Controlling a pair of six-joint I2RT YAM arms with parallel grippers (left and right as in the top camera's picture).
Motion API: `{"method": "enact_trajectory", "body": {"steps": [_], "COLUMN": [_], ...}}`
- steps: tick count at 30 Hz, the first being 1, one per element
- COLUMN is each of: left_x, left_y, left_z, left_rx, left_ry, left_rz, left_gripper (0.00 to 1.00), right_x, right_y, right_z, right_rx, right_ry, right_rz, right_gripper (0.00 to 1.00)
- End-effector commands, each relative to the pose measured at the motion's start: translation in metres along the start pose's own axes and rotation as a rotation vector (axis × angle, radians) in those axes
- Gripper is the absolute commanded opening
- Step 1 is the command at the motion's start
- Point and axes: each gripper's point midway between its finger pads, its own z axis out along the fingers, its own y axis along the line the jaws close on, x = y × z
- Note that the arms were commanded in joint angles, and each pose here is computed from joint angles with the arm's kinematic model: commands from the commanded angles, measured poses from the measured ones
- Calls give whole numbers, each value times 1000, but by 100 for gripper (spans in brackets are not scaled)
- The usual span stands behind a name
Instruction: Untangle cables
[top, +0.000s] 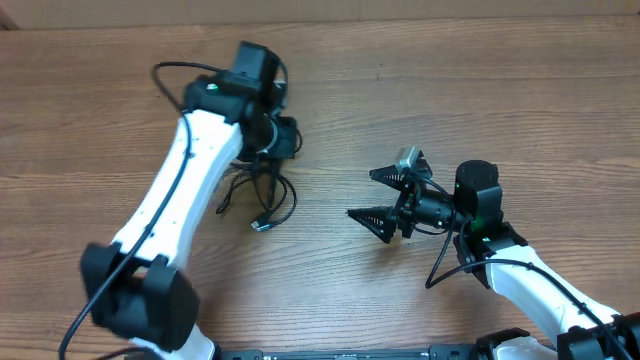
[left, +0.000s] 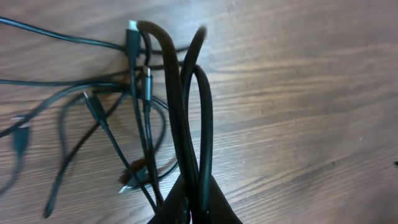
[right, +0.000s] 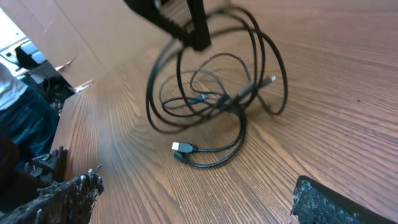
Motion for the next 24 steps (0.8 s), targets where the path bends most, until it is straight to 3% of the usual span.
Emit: {"method": "enact_trajectory", "body": {"steps": [1, 4, 9, 11, 22, 23, 24], "left_x": [3, 7, 2, 1, -1, -1, -1], "left_y": [-16, -20, -23, -24, -23, -23, -23], "left_z": [18, 32, 35, 35, 35, 35, 35], "left_rx": [41, 35, 41, 42, 44, 44, 44], "left_ry": [56, 91, 74, 69, 61, 61, 61], "left_rz": [38, 45, 54, 55, 55, 55, 59], "left_gripper": [15, 21, 59, 63, 64, 60, 47], "right_x": [-2, -1, -1, -1, -1, -1, -1], "right_y": [-4, -4, -4, -4, -6, -6, -6], "right_z": [-2, -2, -2, -2, -2, -2, -2], "right_rx": [18, 18, 18, 18, 29, 29, 29], "right_ry": [-6, -6, -6, -6, -6, -6, -6], "right_rz": [3, 3, 3, 3, 4, 4, 4], "right_gripper": [100, 100, 100, 100, 100, 100, 100]}}
